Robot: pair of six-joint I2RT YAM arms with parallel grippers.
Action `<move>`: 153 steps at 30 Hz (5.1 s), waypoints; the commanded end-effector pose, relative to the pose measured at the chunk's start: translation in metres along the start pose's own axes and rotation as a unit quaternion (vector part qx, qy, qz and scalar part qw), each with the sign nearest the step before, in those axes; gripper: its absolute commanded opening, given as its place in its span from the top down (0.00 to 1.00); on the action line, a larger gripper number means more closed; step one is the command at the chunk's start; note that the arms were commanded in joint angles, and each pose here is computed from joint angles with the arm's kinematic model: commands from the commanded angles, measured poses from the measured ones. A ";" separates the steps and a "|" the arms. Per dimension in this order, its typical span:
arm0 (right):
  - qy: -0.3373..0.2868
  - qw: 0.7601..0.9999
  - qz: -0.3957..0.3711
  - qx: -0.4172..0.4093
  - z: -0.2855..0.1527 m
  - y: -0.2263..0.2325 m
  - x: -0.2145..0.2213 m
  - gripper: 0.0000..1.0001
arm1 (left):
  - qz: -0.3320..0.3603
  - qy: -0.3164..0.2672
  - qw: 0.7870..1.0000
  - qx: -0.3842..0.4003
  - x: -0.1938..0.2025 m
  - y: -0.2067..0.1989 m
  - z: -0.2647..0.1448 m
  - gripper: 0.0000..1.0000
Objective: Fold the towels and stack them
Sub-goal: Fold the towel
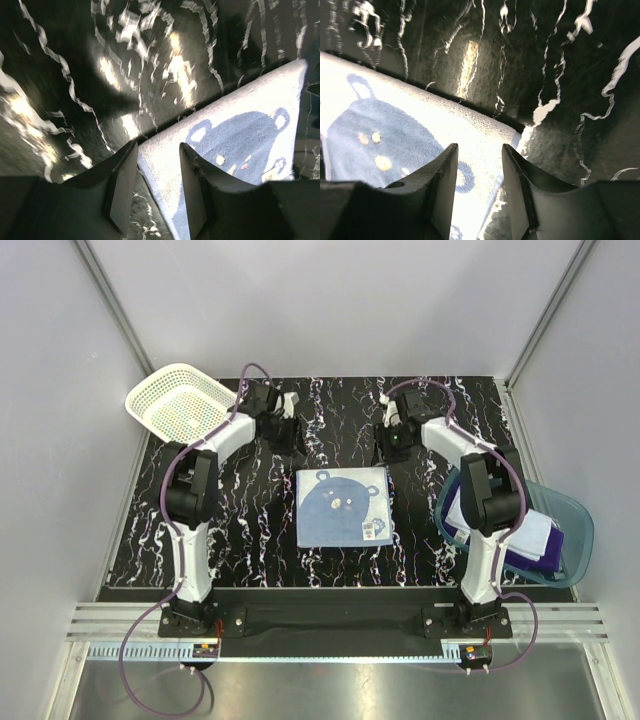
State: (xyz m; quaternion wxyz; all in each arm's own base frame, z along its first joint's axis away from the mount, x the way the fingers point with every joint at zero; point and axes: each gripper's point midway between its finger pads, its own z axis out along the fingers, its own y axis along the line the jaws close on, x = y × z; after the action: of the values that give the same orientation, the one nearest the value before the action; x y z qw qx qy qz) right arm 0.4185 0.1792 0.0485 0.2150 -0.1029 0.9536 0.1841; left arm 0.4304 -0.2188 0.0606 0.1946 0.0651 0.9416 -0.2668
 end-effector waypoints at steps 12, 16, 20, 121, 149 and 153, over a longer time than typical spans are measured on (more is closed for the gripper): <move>0.050 0.987 -0.079 -0.131 -0.005 -0.009 -0.008 0.51 | 0.115 0.073 0.990 0.016 0.013 0.014 0.016 0.55; 0.065 0.983 -0.088 -0.148 0.007 -0.011 -0.005 0.53 | 0.119 0.099 0.988 0.017 0.021 0.022 0.027 0.56; 0.080 0.979 -0.092 -0.161 0.013 -0.014 -0.002 0.58 | 0.127 0.115 0.985 0.011 0.025 0.026 0.027 0.57; 0.110 0.971 -0.059 -0.206 0.026 -0.028 0.011 0.83 | 0.205 0.126 0.970 0.031 0.015 0.021 0.023 0.57; 0.093 0.975 -0.074 -0.190 0.029 -0.034 0.000 0.92 | 0.205 0.140 0.967 0.060 0.019 0.010 0.035 1.00; 0.073 0.980 -0.088 -0.164 0.023 -0.038 -0.012 1.00 | 0.210 0.116 0.970 0.040 0.004 0.008 0.026 1.00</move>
State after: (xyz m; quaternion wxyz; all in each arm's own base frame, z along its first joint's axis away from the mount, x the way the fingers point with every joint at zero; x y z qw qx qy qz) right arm 0.4271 0.1630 0.0129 0.0966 -0.2170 0.9088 0.3431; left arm 0.4215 -0.2210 0.0239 0.1014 0.2943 0.9150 -0.2568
